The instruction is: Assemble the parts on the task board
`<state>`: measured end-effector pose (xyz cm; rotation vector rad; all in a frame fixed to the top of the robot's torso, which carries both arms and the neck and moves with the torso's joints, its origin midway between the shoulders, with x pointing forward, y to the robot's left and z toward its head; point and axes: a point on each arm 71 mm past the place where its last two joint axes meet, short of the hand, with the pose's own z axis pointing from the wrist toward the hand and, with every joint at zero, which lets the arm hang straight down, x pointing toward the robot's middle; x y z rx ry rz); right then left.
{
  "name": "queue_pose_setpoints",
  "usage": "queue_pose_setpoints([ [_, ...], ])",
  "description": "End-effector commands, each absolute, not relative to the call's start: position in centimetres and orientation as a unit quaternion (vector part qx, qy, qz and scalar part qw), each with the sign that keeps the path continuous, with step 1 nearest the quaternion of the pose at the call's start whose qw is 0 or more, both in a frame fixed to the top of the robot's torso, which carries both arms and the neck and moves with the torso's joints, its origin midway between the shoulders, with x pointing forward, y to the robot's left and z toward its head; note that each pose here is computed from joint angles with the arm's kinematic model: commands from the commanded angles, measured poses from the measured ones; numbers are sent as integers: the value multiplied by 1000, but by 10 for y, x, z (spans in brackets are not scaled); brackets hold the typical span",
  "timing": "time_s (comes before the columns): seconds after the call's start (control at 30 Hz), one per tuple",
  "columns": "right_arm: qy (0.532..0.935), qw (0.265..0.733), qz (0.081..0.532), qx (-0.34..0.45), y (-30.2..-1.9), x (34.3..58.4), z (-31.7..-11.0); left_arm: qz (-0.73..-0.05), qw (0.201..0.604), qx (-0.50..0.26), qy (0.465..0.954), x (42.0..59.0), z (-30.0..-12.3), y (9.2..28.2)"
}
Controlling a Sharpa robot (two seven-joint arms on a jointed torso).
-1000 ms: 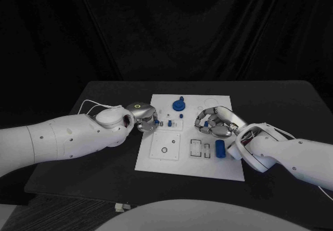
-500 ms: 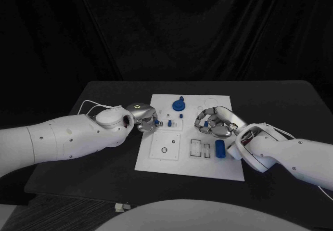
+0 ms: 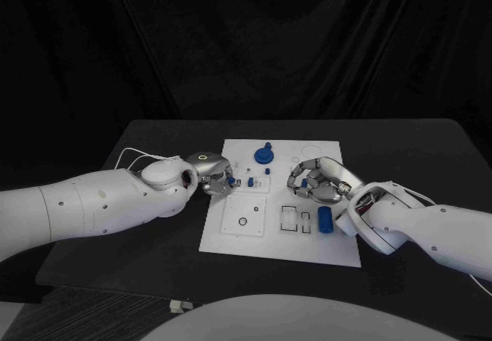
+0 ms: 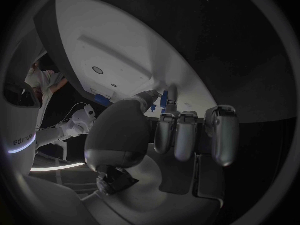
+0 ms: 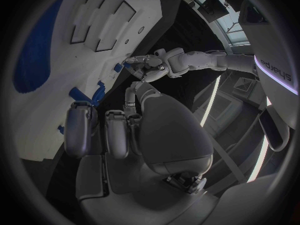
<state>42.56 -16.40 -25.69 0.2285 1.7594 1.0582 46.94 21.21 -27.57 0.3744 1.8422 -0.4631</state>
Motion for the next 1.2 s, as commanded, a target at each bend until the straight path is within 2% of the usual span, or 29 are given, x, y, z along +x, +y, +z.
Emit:
queue_pose_setpoints([
  [0.03, 737, 509, 436, 96, -164, 425, -259, -196, 555, 164, 791, 466, -281, 211],
  [1.2, 740, 504, 435, 95, -163, 425, -260, -177, 570, 162, 786, 467, -279, 220],
])
